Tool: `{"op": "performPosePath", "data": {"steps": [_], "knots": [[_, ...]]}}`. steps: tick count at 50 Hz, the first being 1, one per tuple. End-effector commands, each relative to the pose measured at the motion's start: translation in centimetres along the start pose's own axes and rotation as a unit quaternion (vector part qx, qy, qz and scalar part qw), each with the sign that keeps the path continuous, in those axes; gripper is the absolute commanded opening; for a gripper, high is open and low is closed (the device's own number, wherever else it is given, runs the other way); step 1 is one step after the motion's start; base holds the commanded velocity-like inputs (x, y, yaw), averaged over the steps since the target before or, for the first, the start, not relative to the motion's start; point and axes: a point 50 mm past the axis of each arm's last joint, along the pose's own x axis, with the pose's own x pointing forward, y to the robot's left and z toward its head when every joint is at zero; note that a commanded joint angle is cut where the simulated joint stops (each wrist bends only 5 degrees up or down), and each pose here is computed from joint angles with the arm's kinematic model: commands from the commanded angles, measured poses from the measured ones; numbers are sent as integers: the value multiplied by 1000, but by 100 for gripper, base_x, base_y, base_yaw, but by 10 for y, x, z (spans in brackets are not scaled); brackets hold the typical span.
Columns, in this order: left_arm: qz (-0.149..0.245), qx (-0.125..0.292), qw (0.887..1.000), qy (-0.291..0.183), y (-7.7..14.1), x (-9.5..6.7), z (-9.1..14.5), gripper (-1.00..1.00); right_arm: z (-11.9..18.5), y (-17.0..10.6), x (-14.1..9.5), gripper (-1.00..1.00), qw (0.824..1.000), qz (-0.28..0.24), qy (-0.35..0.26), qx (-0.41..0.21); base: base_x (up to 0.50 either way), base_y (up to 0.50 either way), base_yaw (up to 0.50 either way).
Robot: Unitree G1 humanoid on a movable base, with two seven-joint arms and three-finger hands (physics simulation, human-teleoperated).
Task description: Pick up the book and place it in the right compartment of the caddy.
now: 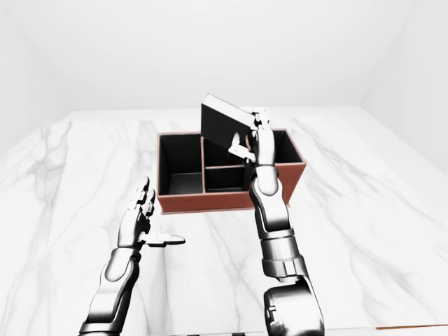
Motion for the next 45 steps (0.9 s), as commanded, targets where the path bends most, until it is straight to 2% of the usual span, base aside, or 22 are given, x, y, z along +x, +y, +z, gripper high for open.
{"op": "performPosePath", "data": {"steps": [1,20,45], "knots": [[0,1,1000,0,0,0,-1,100,12,-15,7,-100,1000,-25,-19,3,0,0,0],[-1,2,1000,1,-1,1,-2,100,22,-42,13,-100,998,-59,-30,4,0,0,0],[-1,2,1000,2,-1,0,-1,100,-3,-81,19,-100,993,-112,40,-10,0,0,0]]}}
